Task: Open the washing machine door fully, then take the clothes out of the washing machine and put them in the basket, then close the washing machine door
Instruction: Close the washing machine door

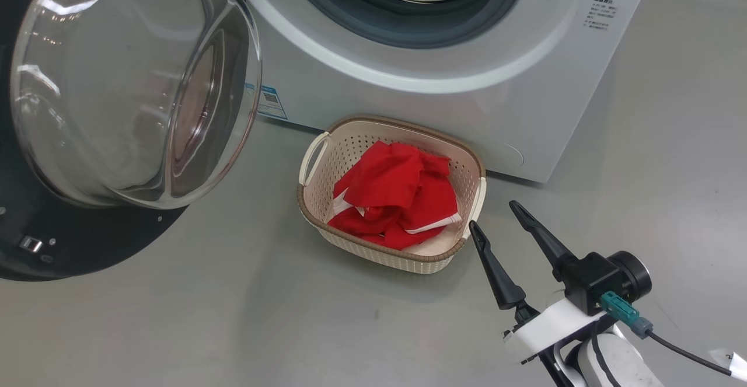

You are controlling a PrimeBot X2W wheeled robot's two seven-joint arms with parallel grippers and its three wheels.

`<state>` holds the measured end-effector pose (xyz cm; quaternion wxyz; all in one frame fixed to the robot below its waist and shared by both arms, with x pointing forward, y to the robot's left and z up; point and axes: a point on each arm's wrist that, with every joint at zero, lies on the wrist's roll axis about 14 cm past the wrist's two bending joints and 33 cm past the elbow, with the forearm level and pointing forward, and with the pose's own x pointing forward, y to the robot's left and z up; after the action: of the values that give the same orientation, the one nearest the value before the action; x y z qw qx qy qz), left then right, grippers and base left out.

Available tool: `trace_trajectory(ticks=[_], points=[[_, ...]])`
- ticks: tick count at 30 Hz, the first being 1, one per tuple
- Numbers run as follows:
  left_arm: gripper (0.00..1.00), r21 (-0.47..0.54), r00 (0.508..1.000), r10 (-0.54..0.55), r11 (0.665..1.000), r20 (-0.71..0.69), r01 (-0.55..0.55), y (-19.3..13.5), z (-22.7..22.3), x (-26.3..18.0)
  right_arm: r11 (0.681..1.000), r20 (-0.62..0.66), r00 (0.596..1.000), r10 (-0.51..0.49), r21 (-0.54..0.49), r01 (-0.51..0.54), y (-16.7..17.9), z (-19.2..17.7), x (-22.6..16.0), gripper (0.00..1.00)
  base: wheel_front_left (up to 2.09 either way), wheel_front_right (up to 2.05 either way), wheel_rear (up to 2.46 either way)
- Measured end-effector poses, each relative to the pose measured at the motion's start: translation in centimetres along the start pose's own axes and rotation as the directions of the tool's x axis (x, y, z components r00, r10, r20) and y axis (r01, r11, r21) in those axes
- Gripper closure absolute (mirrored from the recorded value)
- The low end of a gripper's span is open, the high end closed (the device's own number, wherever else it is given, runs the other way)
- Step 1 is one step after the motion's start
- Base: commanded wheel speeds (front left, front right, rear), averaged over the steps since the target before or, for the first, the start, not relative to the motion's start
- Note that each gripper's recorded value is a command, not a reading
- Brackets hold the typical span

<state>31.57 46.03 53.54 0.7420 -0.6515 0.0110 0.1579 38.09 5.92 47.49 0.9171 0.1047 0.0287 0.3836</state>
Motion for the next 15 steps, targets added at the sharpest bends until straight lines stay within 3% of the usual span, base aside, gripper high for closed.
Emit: trace_trajectory(ticks=[15], points=[[1.00,-0.040,0.976,-0.114,0.993,-0.185,0.109,-0.3,-5.3,-1.2,1.000,0.017,1.000,0.016,0.002,-0.016,1.2,0.7,-0.3,0.00,0.00,0.00,0.00]])
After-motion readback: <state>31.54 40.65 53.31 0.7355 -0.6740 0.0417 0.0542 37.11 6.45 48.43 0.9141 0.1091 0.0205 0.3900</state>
